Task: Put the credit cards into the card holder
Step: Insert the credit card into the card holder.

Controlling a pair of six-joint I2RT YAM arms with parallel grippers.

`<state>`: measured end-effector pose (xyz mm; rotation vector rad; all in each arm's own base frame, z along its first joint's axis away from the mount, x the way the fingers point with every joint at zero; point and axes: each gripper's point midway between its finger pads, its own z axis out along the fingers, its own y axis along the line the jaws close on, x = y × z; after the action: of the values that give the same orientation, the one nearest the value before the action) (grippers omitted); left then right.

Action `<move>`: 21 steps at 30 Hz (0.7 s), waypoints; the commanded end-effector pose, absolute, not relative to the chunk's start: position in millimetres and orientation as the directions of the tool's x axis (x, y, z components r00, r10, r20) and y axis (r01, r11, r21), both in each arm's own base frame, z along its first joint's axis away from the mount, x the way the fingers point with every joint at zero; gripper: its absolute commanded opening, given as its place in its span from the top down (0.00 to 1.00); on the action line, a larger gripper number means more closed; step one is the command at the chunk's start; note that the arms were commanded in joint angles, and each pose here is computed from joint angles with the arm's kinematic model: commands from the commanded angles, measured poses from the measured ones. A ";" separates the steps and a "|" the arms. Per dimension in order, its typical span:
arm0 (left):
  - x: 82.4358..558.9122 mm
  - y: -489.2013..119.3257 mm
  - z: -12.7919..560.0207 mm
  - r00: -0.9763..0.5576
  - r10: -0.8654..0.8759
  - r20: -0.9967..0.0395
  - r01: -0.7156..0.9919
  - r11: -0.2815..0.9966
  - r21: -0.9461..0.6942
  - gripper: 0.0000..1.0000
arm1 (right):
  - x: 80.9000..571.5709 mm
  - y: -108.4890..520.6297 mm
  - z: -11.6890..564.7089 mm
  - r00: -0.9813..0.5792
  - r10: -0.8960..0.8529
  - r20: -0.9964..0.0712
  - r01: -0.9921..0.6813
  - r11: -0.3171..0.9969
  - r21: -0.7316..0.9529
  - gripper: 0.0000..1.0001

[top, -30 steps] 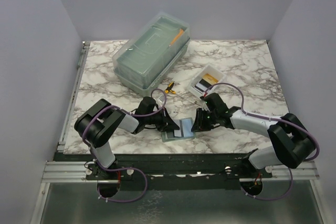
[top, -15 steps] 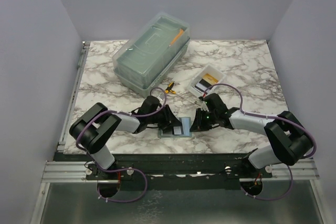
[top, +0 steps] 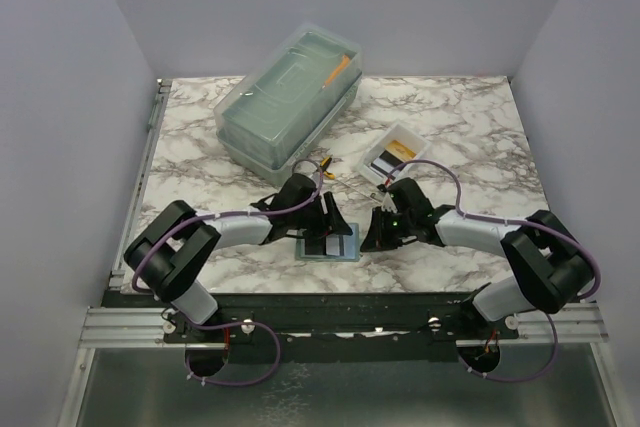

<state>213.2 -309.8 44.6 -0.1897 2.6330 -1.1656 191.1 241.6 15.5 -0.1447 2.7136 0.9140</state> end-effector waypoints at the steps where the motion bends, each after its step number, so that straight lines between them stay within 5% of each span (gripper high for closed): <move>1: 202.8 -314.8 13.3 -0.968 -0.150 -0.200 0.004 0.790 -0.613 0.33 | 179.8 235.0 -0.8 -0.968 -0.041 -0.246 -0.173 0.819 0.547 0.88; 11: 192.2 -296.0 29.2 -0.968 -0.100 -0.228 0.055 0.808 -0.587 0.14 | 182.6 243.1 6.3 -0.968 -0.032 -0.249 -0.175 0.795 0.580 0.89; 21: 195.3 -277.1 35.6 -0.959 -0.089 -0.268 0.060 0.864 -0.500 0.12 | 182.4 244.3 6.8 -0.969 -0.033 -0.245 -0.174 0.793 0.584 0.88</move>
<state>197.6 -304.1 48.7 -0.0139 2.7011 -0.9524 188.6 247.3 16.3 -0.1550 2.7157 0.9607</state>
